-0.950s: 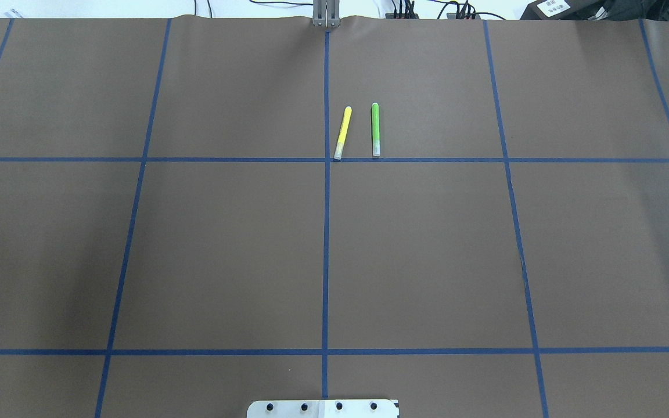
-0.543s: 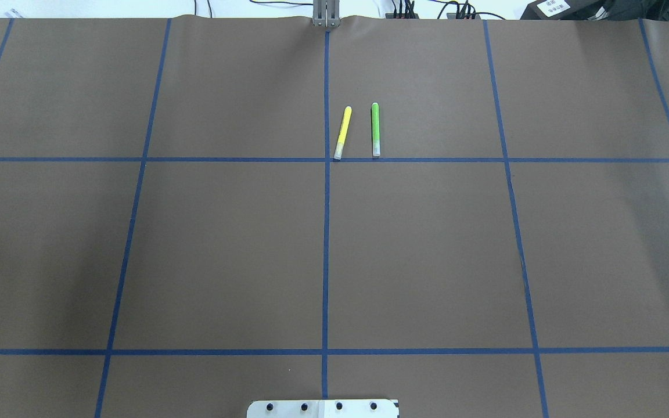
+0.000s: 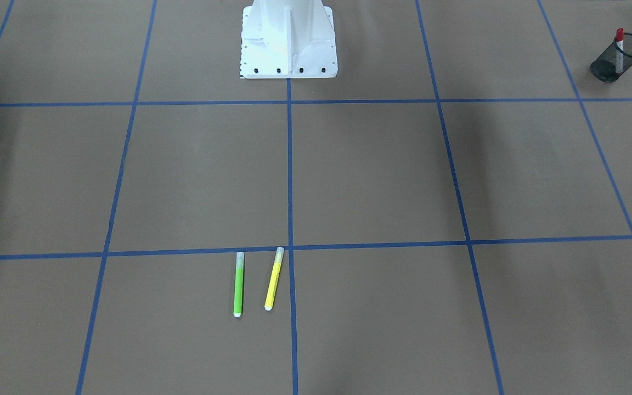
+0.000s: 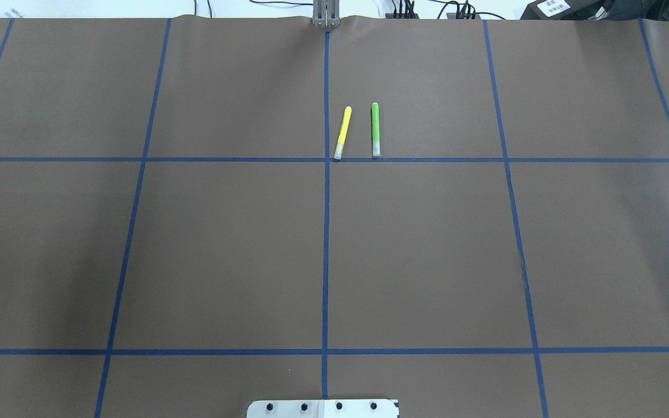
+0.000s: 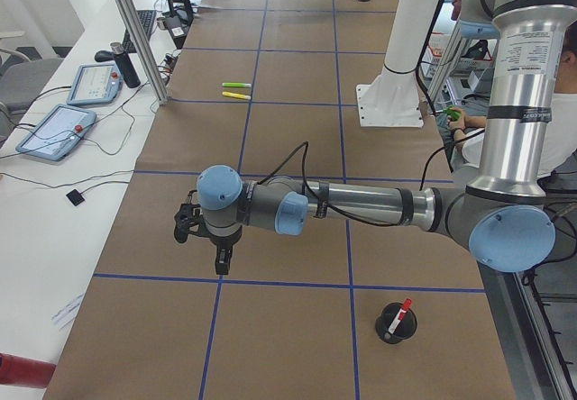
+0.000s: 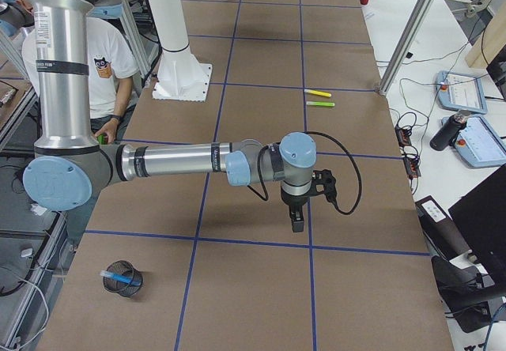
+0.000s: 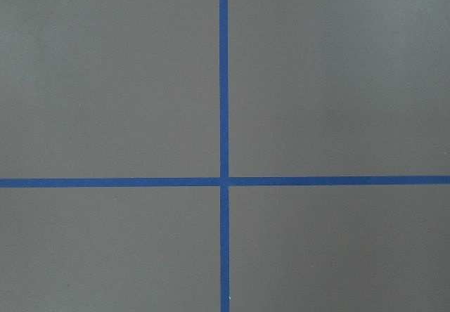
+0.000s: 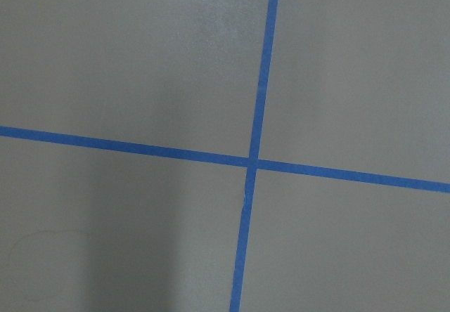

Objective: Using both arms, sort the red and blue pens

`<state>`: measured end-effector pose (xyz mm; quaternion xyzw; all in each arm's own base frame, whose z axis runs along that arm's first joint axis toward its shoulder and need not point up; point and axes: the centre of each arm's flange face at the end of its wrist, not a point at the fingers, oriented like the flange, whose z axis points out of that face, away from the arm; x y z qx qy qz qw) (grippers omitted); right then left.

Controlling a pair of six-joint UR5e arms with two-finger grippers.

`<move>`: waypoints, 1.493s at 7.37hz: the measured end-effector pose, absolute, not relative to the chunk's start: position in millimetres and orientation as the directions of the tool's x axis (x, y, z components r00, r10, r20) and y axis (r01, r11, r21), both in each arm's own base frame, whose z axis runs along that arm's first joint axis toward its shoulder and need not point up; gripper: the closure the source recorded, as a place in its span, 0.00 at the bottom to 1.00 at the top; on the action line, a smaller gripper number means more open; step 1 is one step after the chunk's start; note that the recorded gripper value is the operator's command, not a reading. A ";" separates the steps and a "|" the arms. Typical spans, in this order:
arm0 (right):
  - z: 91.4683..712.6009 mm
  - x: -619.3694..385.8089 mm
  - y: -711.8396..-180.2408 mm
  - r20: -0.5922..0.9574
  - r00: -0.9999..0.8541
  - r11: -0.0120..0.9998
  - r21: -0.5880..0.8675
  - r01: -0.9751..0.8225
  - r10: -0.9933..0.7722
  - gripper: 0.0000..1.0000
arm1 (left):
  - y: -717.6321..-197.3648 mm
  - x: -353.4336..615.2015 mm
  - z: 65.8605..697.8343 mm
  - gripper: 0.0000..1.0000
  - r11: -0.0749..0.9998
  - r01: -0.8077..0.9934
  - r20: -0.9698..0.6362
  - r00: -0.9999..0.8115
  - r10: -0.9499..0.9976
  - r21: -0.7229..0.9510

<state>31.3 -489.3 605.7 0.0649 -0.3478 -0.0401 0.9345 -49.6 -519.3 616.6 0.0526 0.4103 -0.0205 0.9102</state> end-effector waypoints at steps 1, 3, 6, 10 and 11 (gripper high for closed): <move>606.3 31.9 -479.7 0.646 0.754 0.989 0.146 0.030 -0.118 0.00 | -514.6 -48.9 621.1 0.00 0.994 0.079 -0.752 0.659 0.001 0.071; 607.9 32.1 -473.4 0.649 0.752 0.990 0.141 0.030 -0.115 0.00 | -509.5 -48.5 625.7 0.00 0.995 0.078 -0.754 0.657 -0.006 0.061; 621.0 30.0 -472.8 0.656 0.748 0.993 0.112 0.033 -0.099 0.00 | -508.5 -48.4 627.5 0.00 0.995 0.079 -0.754 0.657 -0.009 0.057; 622.3 26.5 -474.7 0.656 0.748 0.993 0.110 0.038 -0.102 0.00 | -509.9 -48.3 621.6 0.00 0.994 0.079 -0.755 0.655 0.006 0.076; 622.2 25.5 -475.2 0.656 0.747 0.993 0.111 0.041 -0.104 0.00 | -510.3 -48.3 620.3 0.00 0.993 0.079 -0.755 0.655 0.014 0.087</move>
